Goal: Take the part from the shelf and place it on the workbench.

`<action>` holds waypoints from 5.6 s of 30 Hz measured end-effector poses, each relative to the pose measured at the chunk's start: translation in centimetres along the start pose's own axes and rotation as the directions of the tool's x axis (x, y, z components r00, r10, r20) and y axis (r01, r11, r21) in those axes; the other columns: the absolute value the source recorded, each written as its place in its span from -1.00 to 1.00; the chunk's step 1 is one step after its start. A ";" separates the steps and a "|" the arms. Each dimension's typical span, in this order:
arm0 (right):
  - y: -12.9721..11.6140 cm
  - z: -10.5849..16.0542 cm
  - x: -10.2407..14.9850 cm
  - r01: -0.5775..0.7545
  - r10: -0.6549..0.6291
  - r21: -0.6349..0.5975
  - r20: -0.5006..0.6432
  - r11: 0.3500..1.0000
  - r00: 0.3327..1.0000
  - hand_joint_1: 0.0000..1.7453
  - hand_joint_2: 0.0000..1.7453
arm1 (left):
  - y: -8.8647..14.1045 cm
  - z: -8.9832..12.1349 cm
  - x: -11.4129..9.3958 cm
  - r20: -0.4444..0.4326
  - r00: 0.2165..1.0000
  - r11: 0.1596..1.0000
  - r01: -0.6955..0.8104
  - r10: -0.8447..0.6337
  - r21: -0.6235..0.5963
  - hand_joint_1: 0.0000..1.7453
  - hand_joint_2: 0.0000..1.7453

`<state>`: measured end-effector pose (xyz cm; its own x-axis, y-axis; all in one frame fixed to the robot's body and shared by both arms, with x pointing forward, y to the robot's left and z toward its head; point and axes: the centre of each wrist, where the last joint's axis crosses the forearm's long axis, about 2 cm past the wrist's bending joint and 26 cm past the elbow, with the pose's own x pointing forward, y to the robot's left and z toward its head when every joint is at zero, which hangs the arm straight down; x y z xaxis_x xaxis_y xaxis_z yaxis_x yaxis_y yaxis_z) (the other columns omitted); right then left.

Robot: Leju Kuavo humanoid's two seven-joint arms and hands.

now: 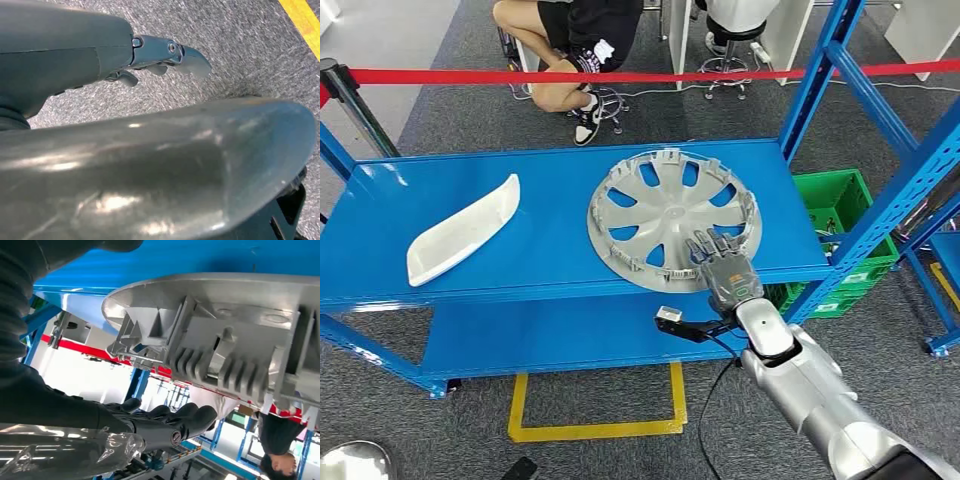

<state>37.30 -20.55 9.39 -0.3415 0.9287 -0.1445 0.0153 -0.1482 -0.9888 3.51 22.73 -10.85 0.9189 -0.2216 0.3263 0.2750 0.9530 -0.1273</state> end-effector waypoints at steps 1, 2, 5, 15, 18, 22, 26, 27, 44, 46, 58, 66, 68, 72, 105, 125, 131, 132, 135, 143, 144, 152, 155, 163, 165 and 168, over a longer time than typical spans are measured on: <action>0.0 0.0 0.0 -0.003 0.003 -0.002 -0.003 1.000 1.000 -1.00 1.00 | 0.0 0.0 0.0 0.004 1.000 1.000 -0.006 0.006 0.001 -1.00 -1.00; 0.0 0.0 0.0 -0.004 0.004 -0.004 -0.006 1.000 1.000 -1.00 1.00 | -0.1 0.0 0.0 0.008 1.000 1.000 -0.011 0.011 0.002 -1.00 -1.00; 0.1 -0.1 0.0 -0.012 0.012 -0.007 -0.015 1.000 1.000 -1.00 1.00 | -0.1 0.0 0.1 0.022 0.999 0.999 -0.034 0.034 0.005 -1.00 -1.00; 0.1 -0.3 -0.1 -0.026 0.026 0.000 -0.019 1.000 0.999 -1.00 1.00 | -0.2 0.0 0.1 0.025 0.998 0.999 -0.053 0.052 0.007 -1.00 -1.00; -0.1 -0.5 -0.1 -0.036 0.036 0.005 -0.019 0.999 0.999 -1.00 1.00 | -0.2 0.0 0.1 0.026 0.998 0.998 -0.058 0.058 0.007 -1.00 -1.00; -0.6 -0.9 0.2 -0.045 0.045 0.030 0.001 0.999 0.999 0.51 1.00 | -0.1 0.0 0.2 0.028 0.998 0.998 -0.056 0.056 0.000 -1.00 -1.00; -0.8 -1.2 0.4 -0.039 0.036 0.095 0.034 0.995 0.999 1.00 1.00 | 0.0 0.0 0.2 0.028 0.998 0.999 -0.051 0.051 -0.002 -1.00 -1.00; -0.7 -1.3 0.4 -0.032 0.026 0.120 0.049 0.992 0.998 1.00 1.00 | 0.0 0.0 0.2 0.028 0.999 0.999 -0.047 0.047 -0.003 -1.00 -1.00; -1.6 -2.3 -0.6 0.024 -0.041 0.178 0.091 0.984 0.995 1.00 1.00 | -0.2 -0.1 0.3 0.023 0.999 0.999 -0.043 0.043 -0.024 -1.00 -1.00; -1.5 -2.3 -0.6 0.031 -0.046 0.171 0.089 0.985 0.995 1.00 1.00 | -0.2 -0.1 0.3 0.022 0.999 0.999 -0.042 0.043 -0.026 -1.00 -1.00; -1.3 -1.9 -0.7 0.225 -0.233 0.096 0.086 0.970 0.969 1.00 -1.00 | -0.2 -0.1 0.2 0.053 0.998 0.999 -0.034 0.034 -0.010 -1.00 1.00; -3.8 -0.3 -0.6 0.616 -0.602 -0.056 0.161 0.786 0.782 1.00 -1.00 | 0.4 0.1 -0.2 0.141 0.990 0.999 -0.023 0.019 0.026 -1.00 1.00; -5.4 0.0 -0.9 0.697 -0.679 -0.067 0.181 0.714 0.712 1.00 -1.00 | 0.6 0.1 -0.4 0.151 0.989 0.997 -0.006 -0.007 0.082 -1.00 1.00; -7.6 0.7 -2.0 0.752 -0.725 -0.077 0.216 0.655 0.654 1.00 -1.00 | 1.0 0.1 -0.5 0.182 0.983 0.991 -0.003 -0.022 0.137 -1.00 1.00; -5.3 8.9 -2.3 0.784 -0.827 0.474 0.183 -0.400 -0.532 1.00 -1.00 | 2.8 0.7 -2.0 0.289 0.838 0.881 -0.470 0.463 -0.049 -1.00 1.00; -8.8 5.6 5.1 0.686 -0.728 0.551 0.193 -0.475 -0.658 1.00 -1.00 | 5.5 1.3 -3.2 0.295 0.846 0.881 -0.472 0.445 0.023 -1.00 1.00; -8.8 5.6 5.3 0.692 -0.726 0.544 0.203 -0.474 -0.657 1.00 -1.00 | 5.5 1.4 -3.3 0.263 0.852 0.880 -0.475 0.453 0.024 -1.00 1.00; -8.8 5.6 5.3 0.694 -0.726 0.542 0.205 -0.475 -0.657 1.00 -1.00 | 5.5 1.4 -3.4 0.260 0.852 0.879 -0.476 0.454 0.024 -1.00 1.00; -8.6 5.7 5.3 0.698 -0.727 0.533 0.205 -0.479 -0.655 1.00 -1.00 | 5.5 1.4 -3.5 0.254 0.853 0.879 -0.476 0.455 0.025 -1.00 1.00; -8.7 5.6 5.4 0.707 -0.731 0.528 0.215 -0.470 -0.647 1.00 -1.00 | 5.2 1.4 -3.6 0.254 0.861 0.888 -0.460 0.440 0.021 -1.00 1.00; -8.7 5.6 5.4 0.708 -0.732 0.528 0.216 -0.470 -0.647 1.00 -1.00 | 5.2 1.4 -3.6 0.256 0.862 0.889 -0.457 0.438 0.019 -1.00 1.00; -8.7 5.7 5.5 0.708 -0.730 0.525 0.218 -0.472 -0.648 1.00 -1.00 | 5.1 1.4 -3.6 0.253 0.875 0.900 -0.434 0.413 0.032 -1.00 1.00; -8.8 5.6 5.5 0.710 -0.730 0.524 0.221 -0.470 -0.646 1.00 -1.00 | 5.2 1.3 -3.4 0.251 0.878 0.903 -0.429 0.407 0.038 -1.00 1.00; -8.3 5.8 5.5 0.721 -0.741 0.510 0.218 -0.468 -0.635 1.00 -1.00 | 5.3 1.4 -3.7 0.176 0.897 0.903 -0.423 0.405 0.076 -1.00 1.00; -8.3 5.8 5.4 0.732 -0.750 0.506 0.222 -0.457 -0.623 1.00 -1.00 | 5.3 1.4 -3.7 0.166 0.901 0.905 -0.418 0.401 0.078 -1.00 1.00; -8.5 5.5 5.3 0.761 -0.771 0.492 0.246 -0.423 -0.587 1.00 -1.00 | 5.3 1.4 -3.7 0.159 0.904 0.909 -0.411 0.396 0.071 -1.00 1.00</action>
<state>30.20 -16.23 17.23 -0.0423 -0.5144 0.8565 -0.7288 0.6023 0.3257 1.17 28.88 -11.39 0.8949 0.2102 0.3938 -0.1476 0.9719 -0.1834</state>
